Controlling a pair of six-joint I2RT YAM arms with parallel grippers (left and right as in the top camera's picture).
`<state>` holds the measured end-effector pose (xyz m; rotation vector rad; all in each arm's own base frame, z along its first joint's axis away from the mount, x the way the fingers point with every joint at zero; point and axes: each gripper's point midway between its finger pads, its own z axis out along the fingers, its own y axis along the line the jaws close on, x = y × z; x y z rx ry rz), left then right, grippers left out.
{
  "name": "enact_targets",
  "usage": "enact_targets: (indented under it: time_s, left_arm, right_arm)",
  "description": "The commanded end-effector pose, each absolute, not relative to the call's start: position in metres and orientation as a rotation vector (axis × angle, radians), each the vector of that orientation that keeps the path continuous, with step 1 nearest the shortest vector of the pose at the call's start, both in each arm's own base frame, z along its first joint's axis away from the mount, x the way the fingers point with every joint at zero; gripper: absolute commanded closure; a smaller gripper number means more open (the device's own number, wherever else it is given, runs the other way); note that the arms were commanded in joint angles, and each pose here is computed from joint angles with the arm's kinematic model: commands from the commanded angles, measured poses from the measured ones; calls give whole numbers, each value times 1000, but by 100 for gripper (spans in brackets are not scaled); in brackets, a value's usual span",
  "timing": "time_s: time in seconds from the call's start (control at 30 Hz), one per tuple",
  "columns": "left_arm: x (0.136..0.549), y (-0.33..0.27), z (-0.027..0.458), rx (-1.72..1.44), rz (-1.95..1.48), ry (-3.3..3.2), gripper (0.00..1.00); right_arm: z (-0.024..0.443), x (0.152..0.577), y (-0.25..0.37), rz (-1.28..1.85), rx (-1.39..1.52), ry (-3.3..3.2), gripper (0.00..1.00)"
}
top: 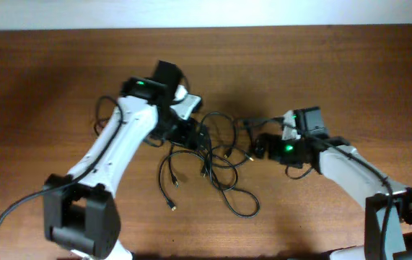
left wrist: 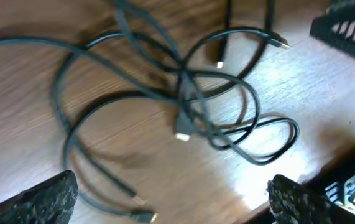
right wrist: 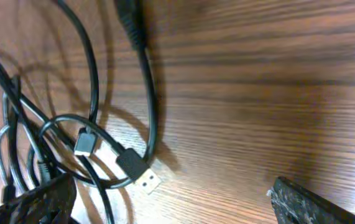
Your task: Untangle cables
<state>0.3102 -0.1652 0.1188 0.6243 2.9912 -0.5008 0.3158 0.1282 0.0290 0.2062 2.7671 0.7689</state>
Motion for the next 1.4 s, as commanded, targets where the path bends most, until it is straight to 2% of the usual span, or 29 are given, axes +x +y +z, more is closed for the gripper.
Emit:
enact_targets:
  time_s: [0.0,0.17,0.23,0.27,0.3,0.33,0.4,0.5,0.6,0.67,0.7,0.77,0.87,0.97,1.03,1.13,1.27,1.37]
  left_arm:
    - [300,-208,98,680,-540,3021,1]
    - [301,-221,38,451,-117,3134,1]
    - [301,-218,24,374,-7,3150,5]
    - [301,-219,23,370,-7,3148,22]
    - [302,-219,23,369,-10,3146,46]
    - [303,-218,23,368,2,3141,58]
    - [303,-218,23,369,5,3139,90]
    - [305,-219,23,368,-1,3132,100]
    - [306,-224,33,456,-46,3116,100]
    - [323,-237,101,659,-125,2958,100]
    - [334,-246,170,775,-186,2776,100]
    - [340,-250,254,817,-250,2544,100]
    - [320,-233,350,778,-317,2290,100]
    - [291,-212,413,720,-366,2105,100]
    - [278,-203,433,700,-381,2042,100]
    - [267,-217,438,758,-493,2016,100]
    - [274,-225,457,686,-562,1954,100]
    - [270,-239,473,725,-652,1875,100]
  right_arm:
    - [32,322,100,814,301,2742,1]
    - [30,312,87,850,369,2775,1]
    - [30,312,87,844,338,2777,35]
    - [30,312,87,843,338,2777,40]
    - [30,312,87,843,338,2777,40]
    - [30,312,87,843,338,2777,40]
    - [30,312,87,844,338,2777,40]
    - [29,308,87,844,340,2791,40]
    - [26,299,86,830,278,2828,46]
    - [25,295,87,831,222,2840,44]
    - [31,289,99,932,101,2818,32]
    - [42,287,112,1062,5,2762,24]
    - [64,290,119,1115,-40,2681,23]
    - [124,296,130,1182,-162,2485,23]
    - [171,293,138,1230,-260,2335,23]
    - [205,292,140,1216,-277,2242,22]
    - [212,287,142,1243,-300,2218,22]
    - [215,284,145,1249,-377,2178,19]
